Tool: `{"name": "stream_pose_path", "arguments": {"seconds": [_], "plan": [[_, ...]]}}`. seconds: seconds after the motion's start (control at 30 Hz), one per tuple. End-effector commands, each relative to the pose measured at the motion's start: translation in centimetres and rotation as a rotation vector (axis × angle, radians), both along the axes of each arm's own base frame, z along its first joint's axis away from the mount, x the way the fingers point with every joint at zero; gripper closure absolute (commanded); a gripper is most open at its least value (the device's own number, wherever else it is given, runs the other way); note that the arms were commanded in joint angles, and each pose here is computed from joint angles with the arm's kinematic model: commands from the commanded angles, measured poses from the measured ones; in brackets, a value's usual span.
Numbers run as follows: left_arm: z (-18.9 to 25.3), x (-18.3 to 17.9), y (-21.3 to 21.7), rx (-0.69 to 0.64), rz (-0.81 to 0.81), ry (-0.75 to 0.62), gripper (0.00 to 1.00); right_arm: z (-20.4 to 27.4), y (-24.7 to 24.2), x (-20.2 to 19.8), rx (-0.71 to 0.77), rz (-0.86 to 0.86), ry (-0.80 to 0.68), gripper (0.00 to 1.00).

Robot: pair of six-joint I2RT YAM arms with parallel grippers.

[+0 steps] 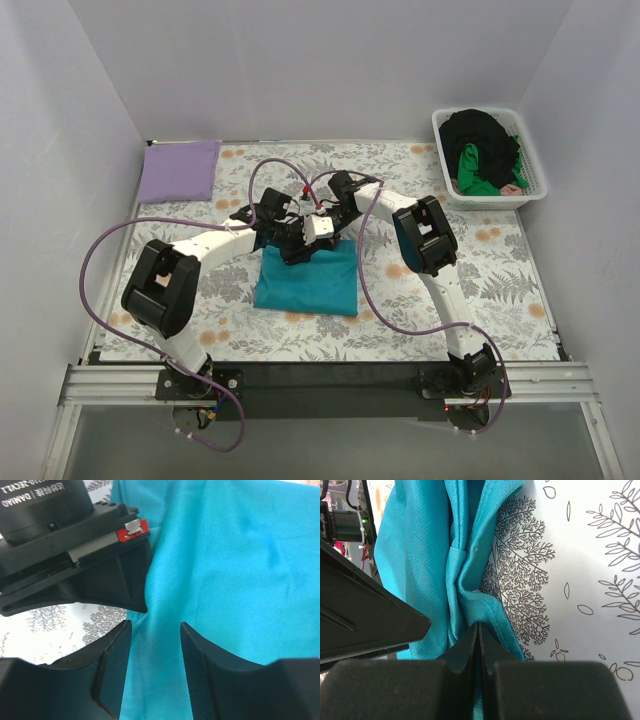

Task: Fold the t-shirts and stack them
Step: Fold the tshirt

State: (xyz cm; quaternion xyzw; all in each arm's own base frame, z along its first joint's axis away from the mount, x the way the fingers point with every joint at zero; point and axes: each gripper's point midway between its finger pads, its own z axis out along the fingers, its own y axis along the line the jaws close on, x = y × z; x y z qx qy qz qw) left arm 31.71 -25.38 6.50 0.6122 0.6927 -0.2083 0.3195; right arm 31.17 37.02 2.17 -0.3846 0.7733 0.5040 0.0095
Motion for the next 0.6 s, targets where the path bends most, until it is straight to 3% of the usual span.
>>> {"name": "stream_pose_path", "arguments": {"seconds": [0.0,0.4,0.5,0.57], "plan": [[0.5,0.8,-0.4,-0.015,-0.001,-0.055,0.57,-3.2,-1.7,0.3,-0.140,0.012,-0.085,0.91],[0.0,0.4,-1.5,-0.047,-0.059,-0.027,0.55,-3.4,-1.8,0.1,-0.139,0.016,-0.081,0.91],[-0.6,-0.1,-1.5,-0.046,-0.070,-0.001,0.59,-3.3,-1.8,0.2,-0.140,0.016,-0.083,0.91],[-0.4,0.3,-1.5,-0.045,-0.059,-0.004,0.74,-3.3,-1.7,0.2,-0.138,0.016,-0.087,0.92]]}}
